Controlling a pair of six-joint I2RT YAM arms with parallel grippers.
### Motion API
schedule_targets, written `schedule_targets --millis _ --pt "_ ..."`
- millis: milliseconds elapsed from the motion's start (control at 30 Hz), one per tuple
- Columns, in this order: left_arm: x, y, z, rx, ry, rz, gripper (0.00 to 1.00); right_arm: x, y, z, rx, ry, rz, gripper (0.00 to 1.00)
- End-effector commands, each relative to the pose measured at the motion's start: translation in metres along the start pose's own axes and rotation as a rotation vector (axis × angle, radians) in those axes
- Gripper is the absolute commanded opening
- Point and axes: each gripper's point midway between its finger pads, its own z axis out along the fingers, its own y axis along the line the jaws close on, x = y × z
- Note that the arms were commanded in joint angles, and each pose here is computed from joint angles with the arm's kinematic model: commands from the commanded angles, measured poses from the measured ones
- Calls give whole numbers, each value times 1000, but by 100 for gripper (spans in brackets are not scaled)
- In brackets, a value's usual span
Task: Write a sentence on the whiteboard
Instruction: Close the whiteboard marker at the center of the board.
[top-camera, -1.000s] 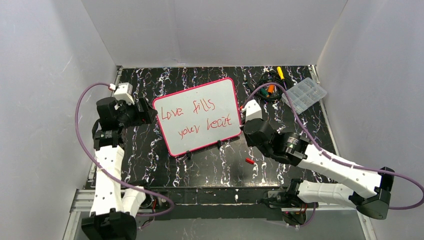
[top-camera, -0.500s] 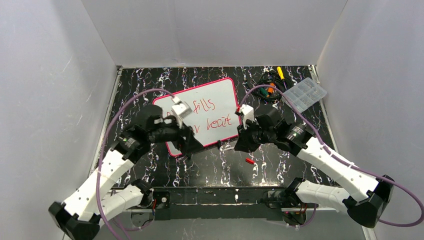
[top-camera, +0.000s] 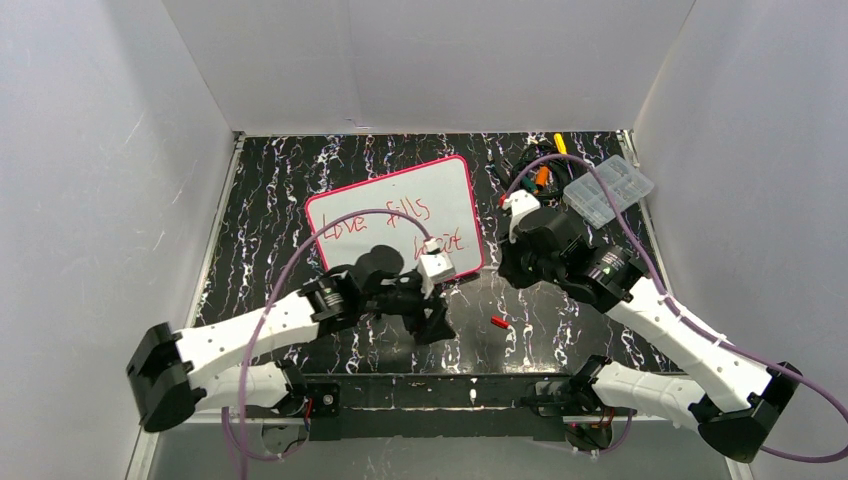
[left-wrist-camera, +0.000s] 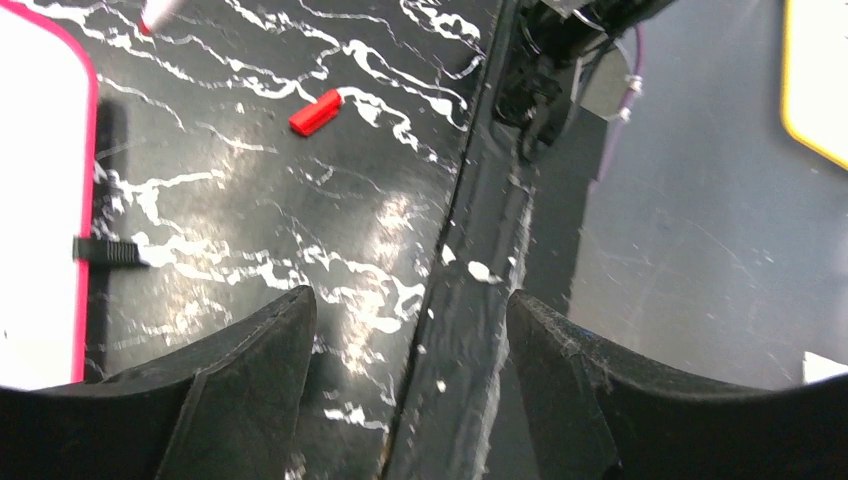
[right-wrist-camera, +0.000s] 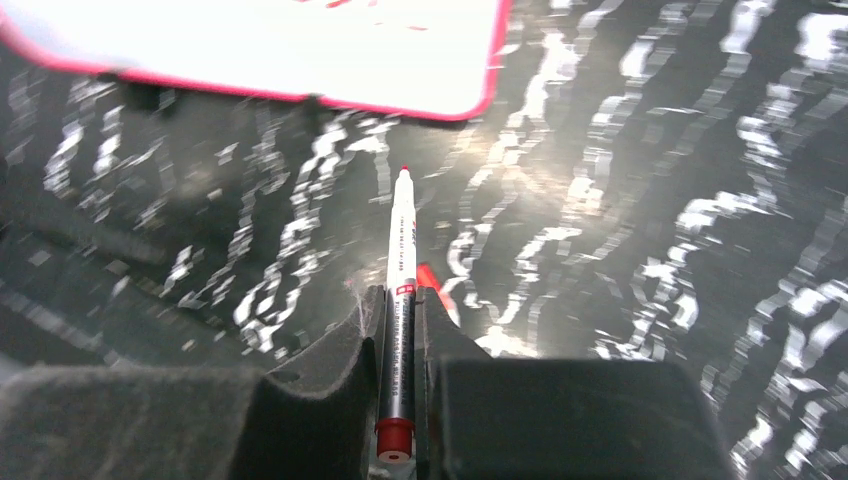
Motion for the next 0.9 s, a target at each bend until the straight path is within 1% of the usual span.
schedule_targets --millis 0,33,100,200,433,567,667,867 --pt "-19 -4 46 -11 -11 155 68 -22 -59 -23 329 -110 43 1" --pt "-19 -7 59 3 5 206 68 -24 -69 -24 382 -125 40 1" --pt "-13 -11 81 26 37 257 68 -27 -85 -23 462 -151 47 1" --pt "1 -10 109 56 90 306 67 -28 -104 -16 509 -158 98 1" --pt "21 0 145 66 143 385 65 -21 -144 4 482 -149 266 1" --pt "28 17 159 13 165 440 62 -21 -145 7 443 -161 285 1" --pt "25 22 166 5 165 485 62 -19 -145 7 443 -161 284 1" --pt "35 34 173 -21 197 518 61 -20 -143 6 427 -172 280 1"
